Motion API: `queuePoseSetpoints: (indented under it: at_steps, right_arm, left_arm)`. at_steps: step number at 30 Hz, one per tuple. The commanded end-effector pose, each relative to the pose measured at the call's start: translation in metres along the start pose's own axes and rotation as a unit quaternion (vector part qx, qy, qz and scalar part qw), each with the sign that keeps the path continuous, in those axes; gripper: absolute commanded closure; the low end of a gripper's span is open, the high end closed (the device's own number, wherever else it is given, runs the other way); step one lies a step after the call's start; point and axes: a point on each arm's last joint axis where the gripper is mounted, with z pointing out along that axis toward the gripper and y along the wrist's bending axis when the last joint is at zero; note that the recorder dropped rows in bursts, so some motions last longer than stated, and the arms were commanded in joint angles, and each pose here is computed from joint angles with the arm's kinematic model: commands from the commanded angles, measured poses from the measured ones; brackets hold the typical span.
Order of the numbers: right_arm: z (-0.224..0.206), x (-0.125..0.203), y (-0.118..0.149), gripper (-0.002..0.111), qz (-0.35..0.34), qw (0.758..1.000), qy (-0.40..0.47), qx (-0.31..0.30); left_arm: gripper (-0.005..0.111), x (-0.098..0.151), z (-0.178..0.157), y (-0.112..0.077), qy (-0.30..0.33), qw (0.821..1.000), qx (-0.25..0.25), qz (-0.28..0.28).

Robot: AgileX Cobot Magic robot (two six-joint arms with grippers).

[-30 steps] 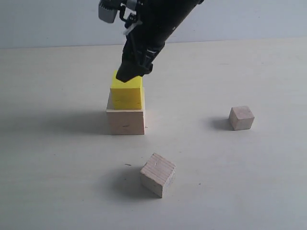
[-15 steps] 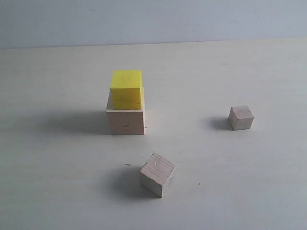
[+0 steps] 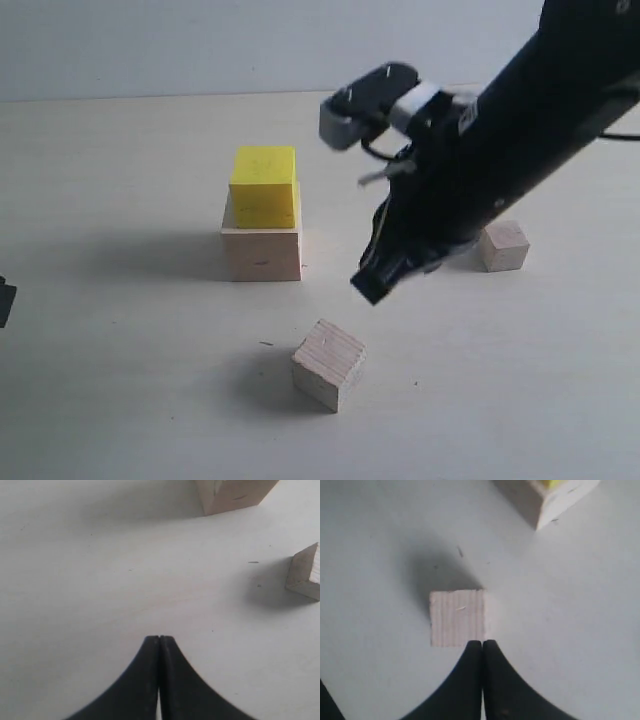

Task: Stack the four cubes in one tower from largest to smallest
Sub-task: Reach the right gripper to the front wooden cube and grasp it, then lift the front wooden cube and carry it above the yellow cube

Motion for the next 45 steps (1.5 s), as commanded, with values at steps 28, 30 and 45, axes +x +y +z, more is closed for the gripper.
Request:
queuePoseSetpoints:
  at_steps: [28,30,45]
  right_arm:
    - [0.078,0.008,0.015,0.03,0.002,0.999,0.042,-0.019]
    - [0.084,0.008,0.013,0.03,0.004,0.999,0.045,-0.016]
    - [0.105,0.014,0.008,0.061,0.012,0.998,0.066,-0.013]
  left_arm:
    - [0.106,-0.006,0.001,-0.003,-0.048,0.999,0.022,-0.006]
    - [0.106,-0.006,0.001,-0.003,-0.049,0.999,0.023,-0.006]
    - [0.106,-0.007,0.001,-0.003,-0.05,0.998,0.023,-0.006]
